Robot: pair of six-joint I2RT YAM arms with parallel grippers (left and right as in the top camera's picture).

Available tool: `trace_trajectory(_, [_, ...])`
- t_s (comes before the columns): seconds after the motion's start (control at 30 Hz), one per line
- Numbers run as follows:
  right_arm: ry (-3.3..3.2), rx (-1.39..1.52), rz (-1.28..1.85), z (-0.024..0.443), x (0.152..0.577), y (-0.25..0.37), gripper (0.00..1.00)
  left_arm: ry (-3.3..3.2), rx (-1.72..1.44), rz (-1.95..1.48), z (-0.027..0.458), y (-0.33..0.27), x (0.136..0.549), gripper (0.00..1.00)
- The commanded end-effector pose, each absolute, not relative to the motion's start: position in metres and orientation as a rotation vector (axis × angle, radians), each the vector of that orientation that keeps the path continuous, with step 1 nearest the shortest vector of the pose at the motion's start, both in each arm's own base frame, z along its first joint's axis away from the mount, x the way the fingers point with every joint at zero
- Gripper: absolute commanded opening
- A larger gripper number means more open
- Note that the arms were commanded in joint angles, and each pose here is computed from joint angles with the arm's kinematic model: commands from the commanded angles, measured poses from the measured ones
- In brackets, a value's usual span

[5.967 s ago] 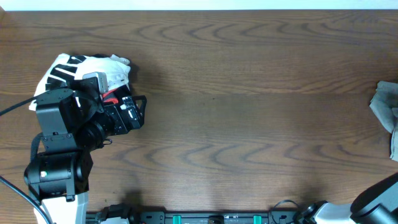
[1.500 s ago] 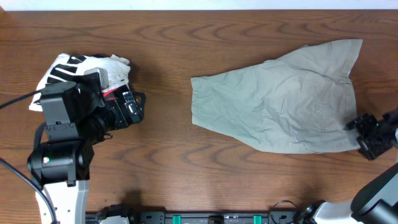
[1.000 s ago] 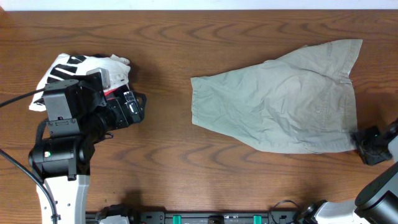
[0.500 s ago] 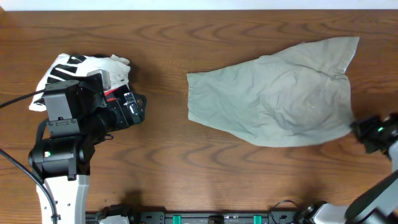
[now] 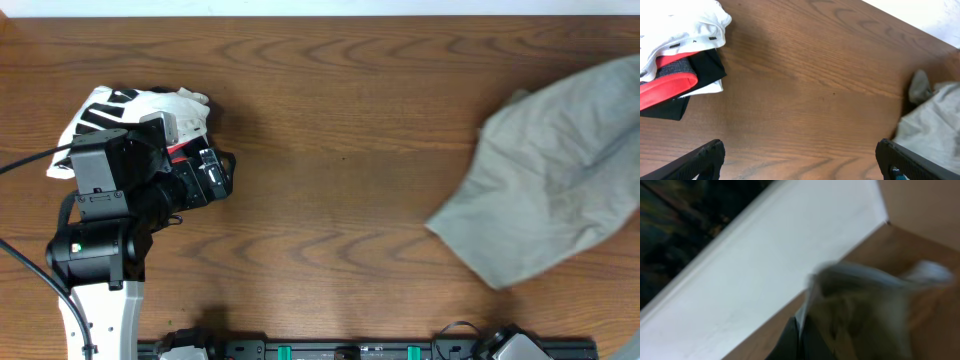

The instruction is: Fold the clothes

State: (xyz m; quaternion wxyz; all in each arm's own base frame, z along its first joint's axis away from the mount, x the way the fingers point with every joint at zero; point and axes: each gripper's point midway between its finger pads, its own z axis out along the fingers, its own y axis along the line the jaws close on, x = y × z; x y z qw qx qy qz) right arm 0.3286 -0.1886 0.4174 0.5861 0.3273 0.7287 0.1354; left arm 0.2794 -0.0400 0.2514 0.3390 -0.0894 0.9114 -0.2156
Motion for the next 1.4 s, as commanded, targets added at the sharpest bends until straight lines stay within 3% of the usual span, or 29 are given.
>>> trace_trajectory(0.0, [1.683,0.584,0.391,0.456,0.342,-0.156,0.02,2.352,-0.225,-0.556,0.260,-0.040,0.281,0.98])
trace_trajectory(0.27, [1.696,0.271,0.570,0.482,0.389,-0.061,0.01,2.326,-0.215,-0.552,0.265,-0.040,0.285,0.98])
trace_trajectory(0.5, [1.767,0.131,0.714,0.461,0.423,0.007,0.01,2.327,-0.215,-0.552,0.264,-0.040,0.285,0.98])
trace_trajectory(0.73, [1.700,0.206,0.609,0.502,0.397,-0.033,0.01,2.327,-0.215,-0.552,0.264,-0.040,0.285,0.98])
trace_trajectory(1.1, [1.484,0.658,0.146,0.566,0.288,-0.203,0.01,2.327,-0.215,-0.552,0.264,-0.040,0.285,0.98])
trace_trajectory(1.2, [1.487,0.612,0.251,0.569,0.297,-0.197,0.01,2.326,-0.214,-0.551,0.265,-0.040,0.286,0.98])
trace_trajectory(1.37, [1.585,0.386,0.525,0.558,0.355,-0.133,0.01,2.309,-0.208,-0.549,0.268,-0.039,0.288,0.98])
